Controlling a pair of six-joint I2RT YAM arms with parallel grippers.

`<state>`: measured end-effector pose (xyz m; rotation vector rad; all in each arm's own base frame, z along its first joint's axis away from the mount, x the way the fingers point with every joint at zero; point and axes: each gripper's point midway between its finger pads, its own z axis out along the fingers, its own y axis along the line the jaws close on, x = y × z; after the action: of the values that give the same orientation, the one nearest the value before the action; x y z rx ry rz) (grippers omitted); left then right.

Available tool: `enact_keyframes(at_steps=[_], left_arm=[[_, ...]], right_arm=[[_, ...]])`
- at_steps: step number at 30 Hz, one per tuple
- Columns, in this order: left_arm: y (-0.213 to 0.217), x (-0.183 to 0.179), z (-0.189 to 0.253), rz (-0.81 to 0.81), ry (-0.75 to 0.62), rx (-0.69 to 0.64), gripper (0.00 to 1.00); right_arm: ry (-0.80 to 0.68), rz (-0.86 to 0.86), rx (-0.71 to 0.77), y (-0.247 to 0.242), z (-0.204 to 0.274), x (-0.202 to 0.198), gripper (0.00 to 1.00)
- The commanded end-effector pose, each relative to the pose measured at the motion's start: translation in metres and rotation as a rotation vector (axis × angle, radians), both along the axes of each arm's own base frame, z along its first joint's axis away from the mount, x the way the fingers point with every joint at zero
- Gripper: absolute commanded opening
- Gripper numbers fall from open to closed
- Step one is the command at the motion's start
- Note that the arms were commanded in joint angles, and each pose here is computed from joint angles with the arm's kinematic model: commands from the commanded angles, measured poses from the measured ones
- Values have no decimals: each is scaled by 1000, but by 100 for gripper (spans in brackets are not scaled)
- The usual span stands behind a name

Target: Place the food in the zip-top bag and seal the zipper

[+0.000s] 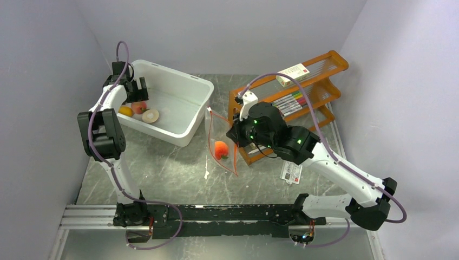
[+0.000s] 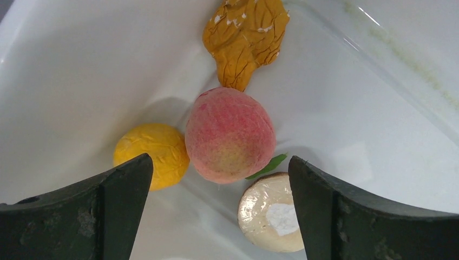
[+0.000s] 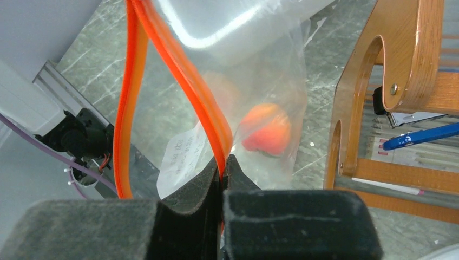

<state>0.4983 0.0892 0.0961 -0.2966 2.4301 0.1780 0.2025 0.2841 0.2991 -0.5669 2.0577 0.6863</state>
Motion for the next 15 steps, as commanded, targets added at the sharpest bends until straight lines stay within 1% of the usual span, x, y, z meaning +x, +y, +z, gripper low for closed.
enact_keyframes(at_steps=[1, 5, 15], left_arm=[[-2, 6, -4, -34, -18, -14, 95], [-4, 8, -17, -54, 16, -26, 94], [1, 14, -38, -41, 23, -4, 88]], right_arm=[[-9, -6, 5, 0, 5, 2, 0], [-11, 8, 1, 2, 4, 2, 0], [-10, 30, 11, 6, 2, 0, 0]])
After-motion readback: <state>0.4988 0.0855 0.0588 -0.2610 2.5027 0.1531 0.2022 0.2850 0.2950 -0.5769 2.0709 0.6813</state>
